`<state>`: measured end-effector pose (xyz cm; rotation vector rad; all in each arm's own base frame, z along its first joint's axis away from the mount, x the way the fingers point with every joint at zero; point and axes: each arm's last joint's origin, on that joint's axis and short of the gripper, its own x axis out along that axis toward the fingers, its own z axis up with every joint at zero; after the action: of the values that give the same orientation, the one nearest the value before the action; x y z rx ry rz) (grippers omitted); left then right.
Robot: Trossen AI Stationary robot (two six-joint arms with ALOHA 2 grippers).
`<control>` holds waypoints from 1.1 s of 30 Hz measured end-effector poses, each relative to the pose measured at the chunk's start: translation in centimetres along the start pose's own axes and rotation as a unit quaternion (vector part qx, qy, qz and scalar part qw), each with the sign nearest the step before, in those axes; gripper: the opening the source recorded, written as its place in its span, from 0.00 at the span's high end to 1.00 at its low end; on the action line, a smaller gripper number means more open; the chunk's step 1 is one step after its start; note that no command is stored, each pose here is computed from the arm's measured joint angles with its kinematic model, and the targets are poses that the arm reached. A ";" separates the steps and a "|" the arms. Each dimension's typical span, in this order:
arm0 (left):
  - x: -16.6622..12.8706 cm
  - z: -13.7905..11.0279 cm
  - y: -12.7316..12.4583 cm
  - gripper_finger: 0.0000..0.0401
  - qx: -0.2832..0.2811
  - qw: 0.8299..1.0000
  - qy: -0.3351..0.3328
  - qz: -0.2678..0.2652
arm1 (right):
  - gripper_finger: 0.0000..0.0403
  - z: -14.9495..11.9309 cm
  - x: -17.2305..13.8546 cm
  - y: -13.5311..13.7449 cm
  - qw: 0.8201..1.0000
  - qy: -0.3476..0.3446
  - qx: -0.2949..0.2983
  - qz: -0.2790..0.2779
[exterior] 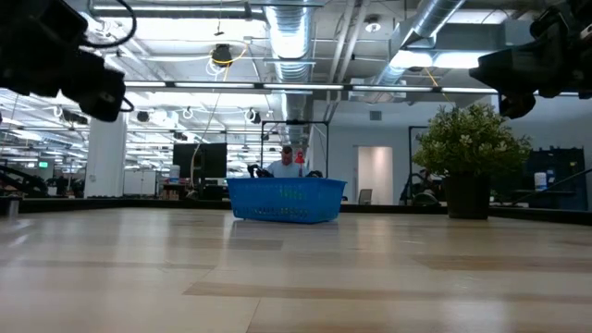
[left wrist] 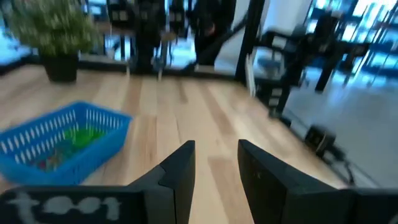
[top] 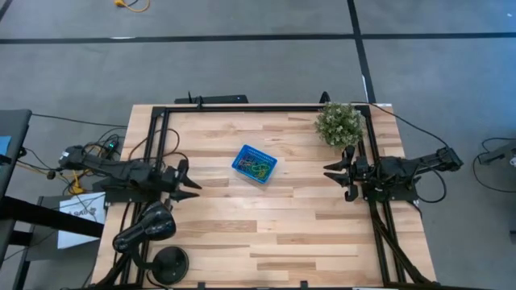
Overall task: Pick and place items into bin
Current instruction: Return to Home Position
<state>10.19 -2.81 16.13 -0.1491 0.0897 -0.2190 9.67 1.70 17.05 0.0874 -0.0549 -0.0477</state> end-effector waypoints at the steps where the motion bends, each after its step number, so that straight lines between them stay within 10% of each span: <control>1: -0.2 0.2 0.0 0.73 -0.001 1.000 -0.011 -0.002 | 0.76 0.0 0.0 0.0 1.000 0.000 0.000 0.000; 33: -1.0 0.9 -0.1 0.73 0.002 0.999 -0.047 -0.006 | 0.76 0.0 0.0 0.0 1.000 0.001 0.000 0.000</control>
<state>9.34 -2.54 17.11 -0.1564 -0.0049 -0.2244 9.67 1.70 17.03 0.0871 -0.0538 -0.0477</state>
